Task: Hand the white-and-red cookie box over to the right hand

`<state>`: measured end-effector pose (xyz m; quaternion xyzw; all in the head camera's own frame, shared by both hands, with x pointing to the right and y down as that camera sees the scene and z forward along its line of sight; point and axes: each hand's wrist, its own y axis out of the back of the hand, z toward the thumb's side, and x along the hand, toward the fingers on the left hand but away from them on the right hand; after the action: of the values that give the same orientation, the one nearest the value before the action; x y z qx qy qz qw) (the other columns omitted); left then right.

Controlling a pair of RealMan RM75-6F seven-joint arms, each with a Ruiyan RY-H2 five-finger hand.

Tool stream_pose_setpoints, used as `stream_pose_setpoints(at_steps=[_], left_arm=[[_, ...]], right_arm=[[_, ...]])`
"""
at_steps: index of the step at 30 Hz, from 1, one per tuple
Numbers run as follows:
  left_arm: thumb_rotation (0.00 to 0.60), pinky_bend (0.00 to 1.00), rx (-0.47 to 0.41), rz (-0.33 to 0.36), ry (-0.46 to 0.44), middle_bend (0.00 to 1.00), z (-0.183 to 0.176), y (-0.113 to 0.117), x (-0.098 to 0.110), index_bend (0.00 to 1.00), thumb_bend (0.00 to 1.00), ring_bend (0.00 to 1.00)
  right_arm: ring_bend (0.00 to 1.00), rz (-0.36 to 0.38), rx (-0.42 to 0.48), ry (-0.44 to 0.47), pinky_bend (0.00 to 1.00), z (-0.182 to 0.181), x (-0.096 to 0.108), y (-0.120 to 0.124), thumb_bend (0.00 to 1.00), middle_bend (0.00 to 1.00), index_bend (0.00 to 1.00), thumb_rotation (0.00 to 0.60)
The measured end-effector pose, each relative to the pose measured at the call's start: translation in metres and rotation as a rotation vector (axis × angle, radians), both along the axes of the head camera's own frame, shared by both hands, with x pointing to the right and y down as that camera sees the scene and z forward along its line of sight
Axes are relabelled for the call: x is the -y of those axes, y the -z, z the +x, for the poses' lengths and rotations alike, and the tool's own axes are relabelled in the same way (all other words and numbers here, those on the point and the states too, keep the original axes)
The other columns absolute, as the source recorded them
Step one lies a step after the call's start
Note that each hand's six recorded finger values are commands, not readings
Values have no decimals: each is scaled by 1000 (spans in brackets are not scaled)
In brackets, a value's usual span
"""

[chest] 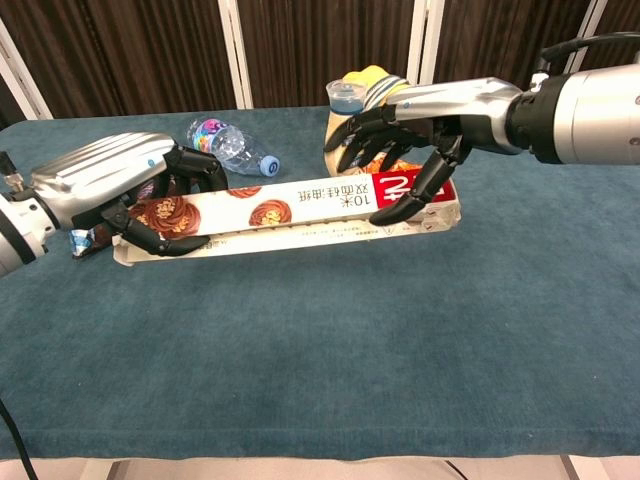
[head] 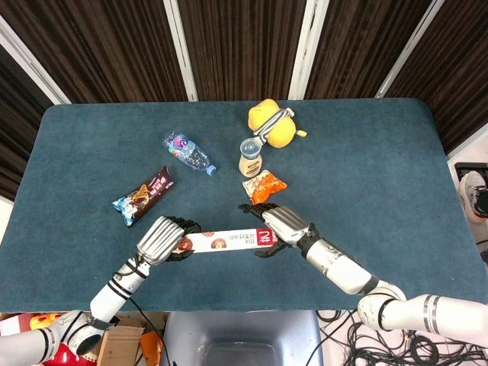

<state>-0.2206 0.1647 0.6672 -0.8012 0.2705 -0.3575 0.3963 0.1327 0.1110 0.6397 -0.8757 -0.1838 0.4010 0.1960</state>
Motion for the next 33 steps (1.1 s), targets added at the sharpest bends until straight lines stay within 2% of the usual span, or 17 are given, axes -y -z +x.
stream_pose_setpoints(at_steps=[1, 8, 10, 12, 15, 18, 22, 25, 27, 29, 31, 33], left_arm=[[600, 709, -1, 0, 0, 645, 0, 1, 0, 558, 327, 582], [600, 708, -1, 5, -4, 638, 0, 6, -2, 557, 326, 578], [600, 696, 4, 8, -9, 605, -1, 8, -3, 527, 321, 556], [600, 630, 0, 14, -13, 487, -2, 10, -2, 419, 297, 462], [600, 416, -27, 16, -9, 220, -5, 16, -1, 160, 243, 202], [600, 264, -58, 25, -1, 92, -14, 25, 2, 44, 210, 54], [600, 195, -23, 77, 27, 60, -43, 38, 12, 22, 200, 8], [600, 185, 60, 126, 78, 61, -80, 48, 16, 22, 199, 8], [600, 183, 132, 149, 131, 61, -112, 54, 16, 22, 199, 8], [600, 183, 181, 152, 185, 62, -138, 57, 11, 22, 200, 8], [600, 182, 210, 146, 246, 62, -163, 59, 3, 22, 200, 8], [600, 182, 217, 130, 289, 62, -179, 59, -1, 22, 203, 8]], right_arm=[[548, 7, -3, 4, 545, 0, -1, -1, 292, 520, 594, 600], [612, 24, -13, 17, 597, -1, -3, -3, 351, 586, 683, 600], [629, 33, -13, 15, 612, 0, -2, -1, 364, 602, 705, 600], [636, 42, -16, 18, 614, 2, -2, 1, 365, 610, 714, 600], [640, 66, -29, 21, 614, 10, -1, 4, 365, 614, 719, 600], [640, 101, -57, 12, 614, 26, 1, 7, 365, 614, 719, 600], [640, 146, -123, -13, 614, 63, -3, 6, 366, 614, 714, 600], [638, 178, -177, -35, 615, 95, -10, 2, 365, 614, 694, 600], [620, 195, -208, -49, 615, 115, -13, -3, 365, 614, 662, 600], [572, 212, -244, -68, 594, 139, -17, -10, 365, 604, 586, 600], [499, 224, -273, -88, 522, 161, -20, -19, 365, 540, 465, 600], [378, 217, -292, -112, 414, 178, -24, -29, 364, 406, 282, 600]])
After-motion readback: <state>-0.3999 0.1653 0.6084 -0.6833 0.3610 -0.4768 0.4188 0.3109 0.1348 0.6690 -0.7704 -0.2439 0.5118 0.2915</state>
